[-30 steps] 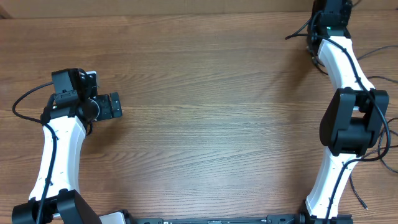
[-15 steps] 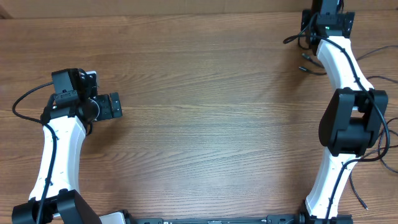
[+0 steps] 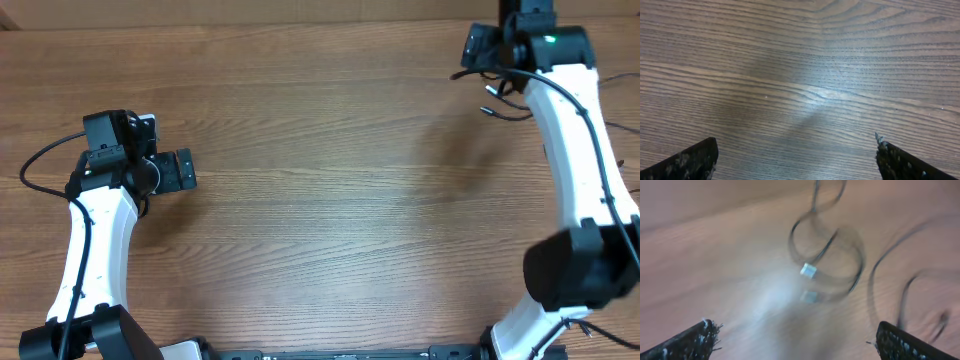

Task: Untangle cables
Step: 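Carry the cable to the right pile with the right gripper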

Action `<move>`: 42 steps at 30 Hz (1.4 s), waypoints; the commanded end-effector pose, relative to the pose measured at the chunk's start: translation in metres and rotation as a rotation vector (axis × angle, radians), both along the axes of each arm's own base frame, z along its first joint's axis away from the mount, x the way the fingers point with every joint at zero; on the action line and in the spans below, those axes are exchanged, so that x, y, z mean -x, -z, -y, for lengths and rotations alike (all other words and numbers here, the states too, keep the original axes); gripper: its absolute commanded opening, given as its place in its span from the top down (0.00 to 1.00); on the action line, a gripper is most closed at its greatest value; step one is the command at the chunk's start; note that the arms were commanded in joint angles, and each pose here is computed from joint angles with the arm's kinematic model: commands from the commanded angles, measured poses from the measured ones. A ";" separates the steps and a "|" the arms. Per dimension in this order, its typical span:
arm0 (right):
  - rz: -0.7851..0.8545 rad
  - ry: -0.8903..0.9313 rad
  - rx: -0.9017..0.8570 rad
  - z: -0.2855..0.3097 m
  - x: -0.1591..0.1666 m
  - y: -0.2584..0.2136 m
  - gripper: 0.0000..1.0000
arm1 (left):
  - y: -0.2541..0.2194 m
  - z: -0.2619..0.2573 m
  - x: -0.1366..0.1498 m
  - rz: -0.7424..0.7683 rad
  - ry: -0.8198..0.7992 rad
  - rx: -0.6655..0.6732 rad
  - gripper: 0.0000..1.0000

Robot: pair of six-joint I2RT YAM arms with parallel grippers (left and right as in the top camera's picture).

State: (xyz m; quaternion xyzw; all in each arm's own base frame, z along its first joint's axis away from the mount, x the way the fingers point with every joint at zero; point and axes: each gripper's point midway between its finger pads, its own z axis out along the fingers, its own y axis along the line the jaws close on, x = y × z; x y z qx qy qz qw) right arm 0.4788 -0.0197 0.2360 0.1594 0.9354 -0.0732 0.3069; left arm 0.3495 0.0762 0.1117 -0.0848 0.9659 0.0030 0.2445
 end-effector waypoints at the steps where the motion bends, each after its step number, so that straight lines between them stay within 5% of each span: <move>1: -0.047 0.025 -0.250 -0.032 0.016 0.005 0.00 | -0.014 0.000 -0.005 0.040 0.011 -0.007 0.00; 12: -0.287 0.041 -0.270 -0.036 0.069 0.030 0.00 | -0.014 0.000 -0.005 0.040 0.011 -0.007 0.00; 42: -0.280 0.011 -0.329 -0.047 0.067 0.029 0.00 | -0.014 0.000 -0.005 0.040 0.011 -0.007 0.00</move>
